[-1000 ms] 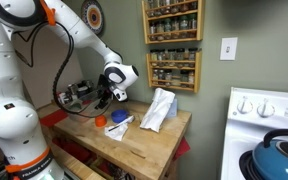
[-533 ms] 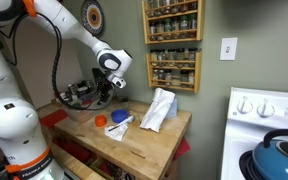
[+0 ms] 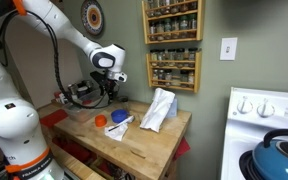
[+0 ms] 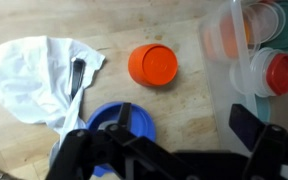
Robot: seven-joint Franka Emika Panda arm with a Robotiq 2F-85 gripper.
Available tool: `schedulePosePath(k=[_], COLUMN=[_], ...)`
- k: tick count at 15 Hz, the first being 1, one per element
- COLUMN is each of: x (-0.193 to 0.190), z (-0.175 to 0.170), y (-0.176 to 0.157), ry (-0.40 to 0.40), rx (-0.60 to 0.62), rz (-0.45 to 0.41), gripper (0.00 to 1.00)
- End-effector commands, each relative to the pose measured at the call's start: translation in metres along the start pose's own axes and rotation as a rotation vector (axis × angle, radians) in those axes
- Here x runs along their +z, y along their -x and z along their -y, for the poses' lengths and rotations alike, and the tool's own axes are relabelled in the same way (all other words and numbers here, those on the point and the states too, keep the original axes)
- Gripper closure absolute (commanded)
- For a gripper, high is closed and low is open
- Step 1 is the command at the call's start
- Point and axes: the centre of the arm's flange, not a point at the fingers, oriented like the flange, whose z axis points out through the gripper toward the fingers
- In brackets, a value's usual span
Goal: Remove the blue bowl with the orange cup, put it on the cupboard and then remove the orange cup from the blue bowl and put it upside down on the cupboard
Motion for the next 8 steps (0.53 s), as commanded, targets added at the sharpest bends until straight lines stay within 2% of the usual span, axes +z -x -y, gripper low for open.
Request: schedulePosePath(k=[1,3,8], x=[-0.0009,-0.0009,-0.0034], z=[-0.001,-0.0031,-0.0026], y=[-0.0002,0.0031,0.0056], ry=[0.01,0.022,0.023], rx=[-0.031,-0.065,-0.077], rz=[-0.041,-0.081,-0.093], gripper=[0.0,0.0,0.0])
